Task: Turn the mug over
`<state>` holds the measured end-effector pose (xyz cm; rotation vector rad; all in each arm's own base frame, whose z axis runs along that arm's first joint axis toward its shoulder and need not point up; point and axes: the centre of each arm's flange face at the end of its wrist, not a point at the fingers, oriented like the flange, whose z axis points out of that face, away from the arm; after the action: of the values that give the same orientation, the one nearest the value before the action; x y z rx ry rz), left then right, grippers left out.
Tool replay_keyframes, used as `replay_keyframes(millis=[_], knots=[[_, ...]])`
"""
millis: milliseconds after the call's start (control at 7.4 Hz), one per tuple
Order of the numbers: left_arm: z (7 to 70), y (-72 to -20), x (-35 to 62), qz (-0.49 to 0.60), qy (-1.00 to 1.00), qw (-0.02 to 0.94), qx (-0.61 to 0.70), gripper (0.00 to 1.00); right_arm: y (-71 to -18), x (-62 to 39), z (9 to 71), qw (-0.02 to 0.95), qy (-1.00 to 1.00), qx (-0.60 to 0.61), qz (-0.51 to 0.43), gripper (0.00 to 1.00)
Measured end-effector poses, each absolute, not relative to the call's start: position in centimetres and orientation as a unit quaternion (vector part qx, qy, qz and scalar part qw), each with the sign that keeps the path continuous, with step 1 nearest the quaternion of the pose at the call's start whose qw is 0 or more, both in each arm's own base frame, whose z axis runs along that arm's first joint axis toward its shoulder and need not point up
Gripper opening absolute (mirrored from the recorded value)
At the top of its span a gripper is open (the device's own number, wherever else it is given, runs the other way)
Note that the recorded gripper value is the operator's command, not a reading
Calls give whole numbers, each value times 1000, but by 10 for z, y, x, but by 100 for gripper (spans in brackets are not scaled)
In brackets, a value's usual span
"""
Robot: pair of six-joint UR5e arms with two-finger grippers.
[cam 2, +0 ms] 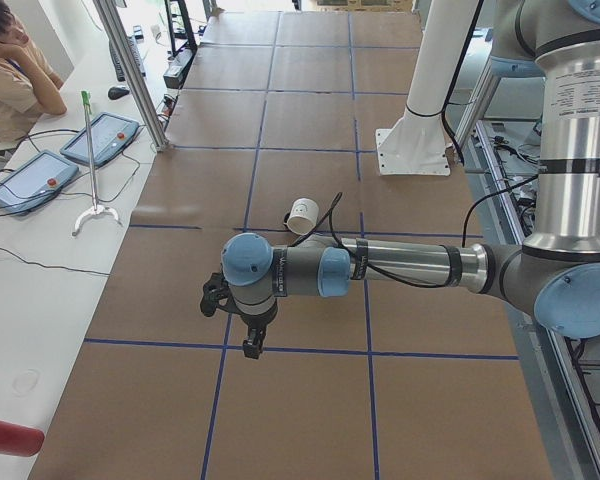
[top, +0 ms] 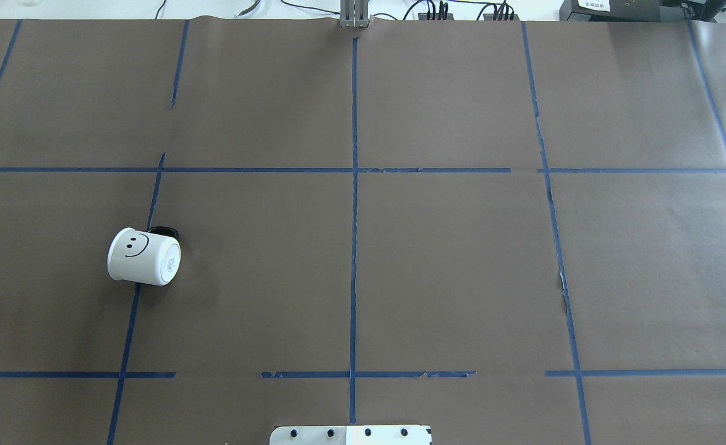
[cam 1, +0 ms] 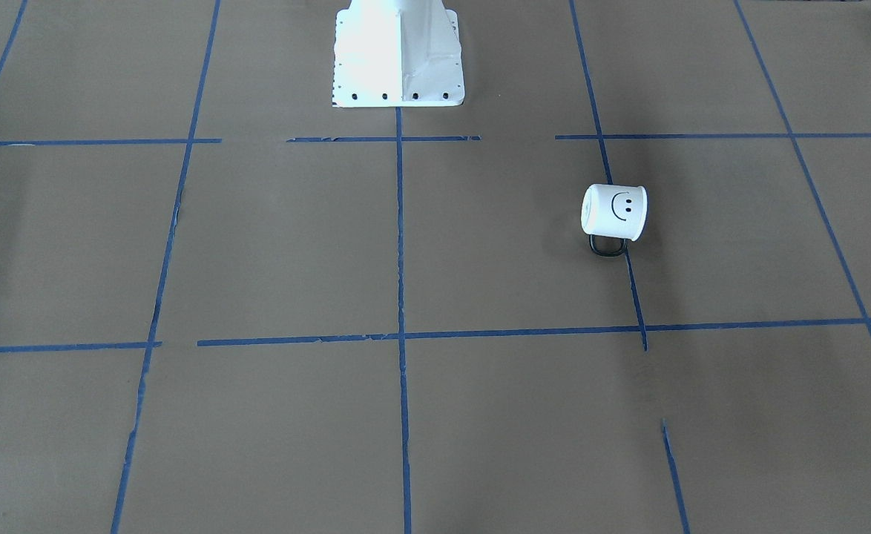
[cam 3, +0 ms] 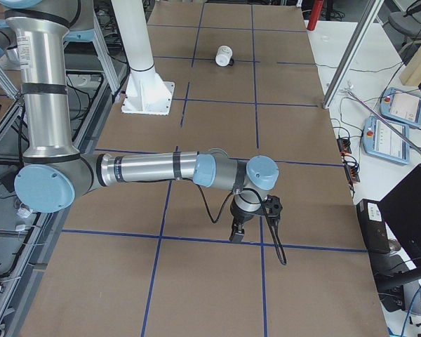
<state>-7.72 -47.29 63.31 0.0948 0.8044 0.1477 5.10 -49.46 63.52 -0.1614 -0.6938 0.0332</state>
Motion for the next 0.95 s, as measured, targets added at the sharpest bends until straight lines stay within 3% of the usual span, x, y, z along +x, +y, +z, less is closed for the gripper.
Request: replay_keyframes(millis=[946], knots=[[621, -484, -78, 103, 351, 924, 113, 100, -495, 51, 635, 937, -340, -79, 16, 100]])
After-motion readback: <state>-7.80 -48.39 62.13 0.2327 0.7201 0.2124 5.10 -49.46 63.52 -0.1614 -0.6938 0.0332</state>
